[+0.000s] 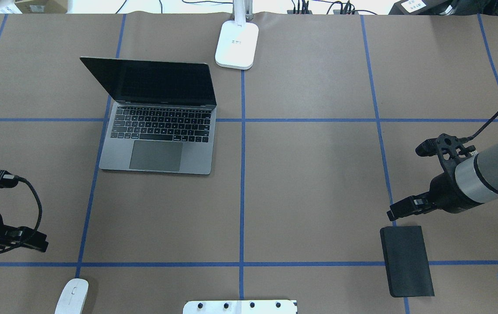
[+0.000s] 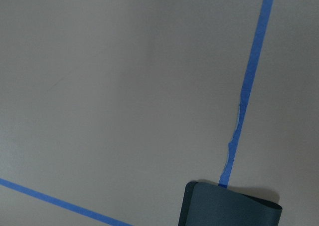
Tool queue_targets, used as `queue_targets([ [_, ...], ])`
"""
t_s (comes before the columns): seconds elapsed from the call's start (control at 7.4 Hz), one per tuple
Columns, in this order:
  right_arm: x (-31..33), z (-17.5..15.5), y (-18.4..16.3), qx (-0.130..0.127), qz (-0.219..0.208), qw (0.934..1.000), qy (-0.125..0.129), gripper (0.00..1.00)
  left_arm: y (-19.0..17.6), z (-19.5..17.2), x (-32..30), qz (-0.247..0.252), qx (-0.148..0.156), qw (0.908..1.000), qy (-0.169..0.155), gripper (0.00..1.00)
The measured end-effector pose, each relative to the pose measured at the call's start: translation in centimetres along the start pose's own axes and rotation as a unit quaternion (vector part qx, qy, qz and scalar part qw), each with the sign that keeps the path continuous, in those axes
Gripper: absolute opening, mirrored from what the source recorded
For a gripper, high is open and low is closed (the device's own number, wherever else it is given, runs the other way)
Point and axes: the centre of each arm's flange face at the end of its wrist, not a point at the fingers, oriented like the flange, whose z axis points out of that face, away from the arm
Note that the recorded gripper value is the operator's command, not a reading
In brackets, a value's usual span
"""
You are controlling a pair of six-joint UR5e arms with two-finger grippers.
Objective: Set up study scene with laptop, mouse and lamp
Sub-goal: 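Move the left gripper to the white mouse while the right gripper nears the mouse pad, then grasp the white mouse with the left gripper while the right gripper lowers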
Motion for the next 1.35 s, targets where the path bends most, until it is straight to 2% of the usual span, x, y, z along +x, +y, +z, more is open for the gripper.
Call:
queue_targets([
  [0.27,-0.8,1.3,0.5,0.004,-0.013,0.9998,0.013,0.98,2.5,2.8,1.2,-0.012,-0.027,0.9995,-0.008,1.0],
  [0.68,-1.7,2.8,1.1,0.004,-0.026,0.9994,0.023,0.98,4.0,6.2,2.2,-0.003,-0.049,0.9986,-0.018,1.0],
  [1.35,-2.4,3.2,1.0,0.006,-0.033,0.9992,0.023,0.98,5.9,9.7,6.2,0.015,-0.081,0.9965,-0.009,0.98],
])
